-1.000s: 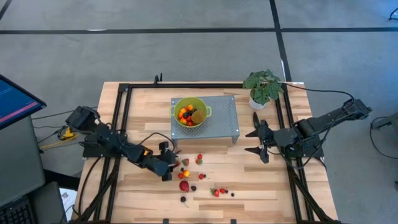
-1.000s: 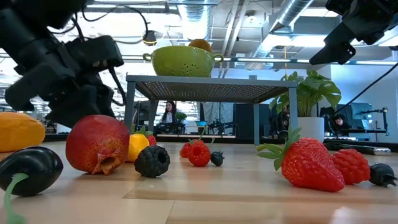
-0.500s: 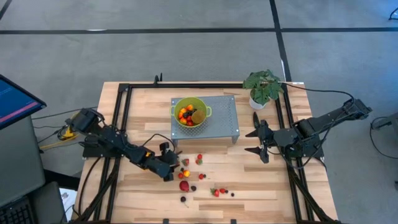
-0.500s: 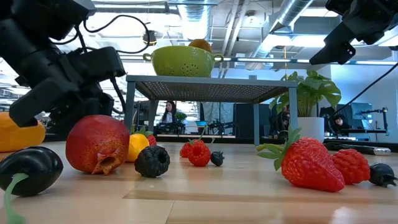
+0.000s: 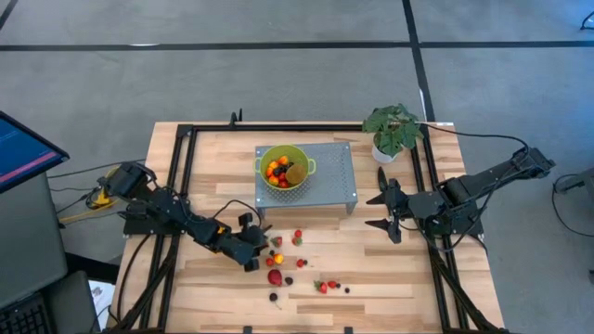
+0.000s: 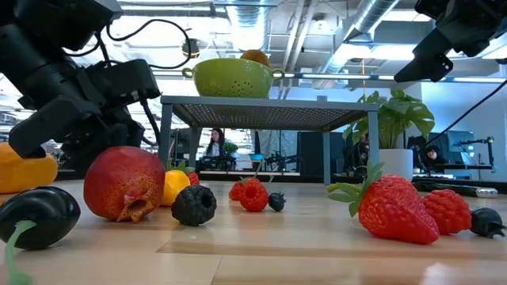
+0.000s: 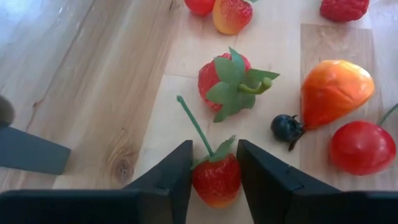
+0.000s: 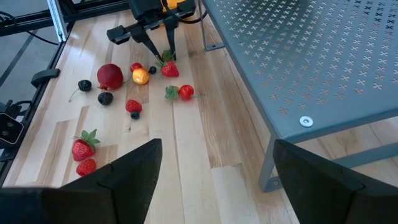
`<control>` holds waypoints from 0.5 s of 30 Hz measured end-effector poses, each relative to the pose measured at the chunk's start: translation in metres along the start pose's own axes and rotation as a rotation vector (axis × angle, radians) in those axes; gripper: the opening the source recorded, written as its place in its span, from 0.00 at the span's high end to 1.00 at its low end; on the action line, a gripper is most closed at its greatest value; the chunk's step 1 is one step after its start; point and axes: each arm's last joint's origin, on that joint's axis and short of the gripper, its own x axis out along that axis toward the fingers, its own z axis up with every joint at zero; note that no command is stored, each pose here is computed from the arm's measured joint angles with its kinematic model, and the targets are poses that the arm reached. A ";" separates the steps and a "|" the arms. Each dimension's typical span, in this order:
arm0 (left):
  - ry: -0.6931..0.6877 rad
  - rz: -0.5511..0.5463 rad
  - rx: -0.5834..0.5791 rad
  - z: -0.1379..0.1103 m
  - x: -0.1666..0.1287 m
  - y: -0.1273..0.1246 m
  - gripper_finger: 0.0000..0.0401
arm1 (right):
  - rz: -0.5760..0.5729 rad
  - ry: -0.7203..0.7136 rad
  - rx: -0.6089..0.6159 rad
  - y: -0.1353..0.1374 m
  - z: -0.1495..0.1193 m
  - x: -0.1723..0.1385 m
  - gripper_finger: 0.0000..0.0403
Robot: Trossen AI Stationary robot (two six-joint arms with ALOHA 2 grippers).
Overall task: Pick & Place Fruit
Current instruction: Put the strawberry into the green strainer bowl on the shelf
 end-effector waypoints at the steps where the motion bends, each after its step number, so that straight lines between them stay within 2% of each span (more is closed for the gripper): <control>1: 0.000 0.000 0.000 0.000 0.000 0.000 0.72 | 0.000 -0.001 0.001 0.000 0.000 0.000 0.25; 6: -0.001 -0.001 -0.001 0.000 0.000 0.000 0.76 | 0.000 0.000 0.000 0.000 0.000 0.000 0.25; 15: -0.002 0.000 -0.001 0.000 0.000 0.000 0.75 | 0.000 0.000 0.000 0.000 0.000 0.000 0.25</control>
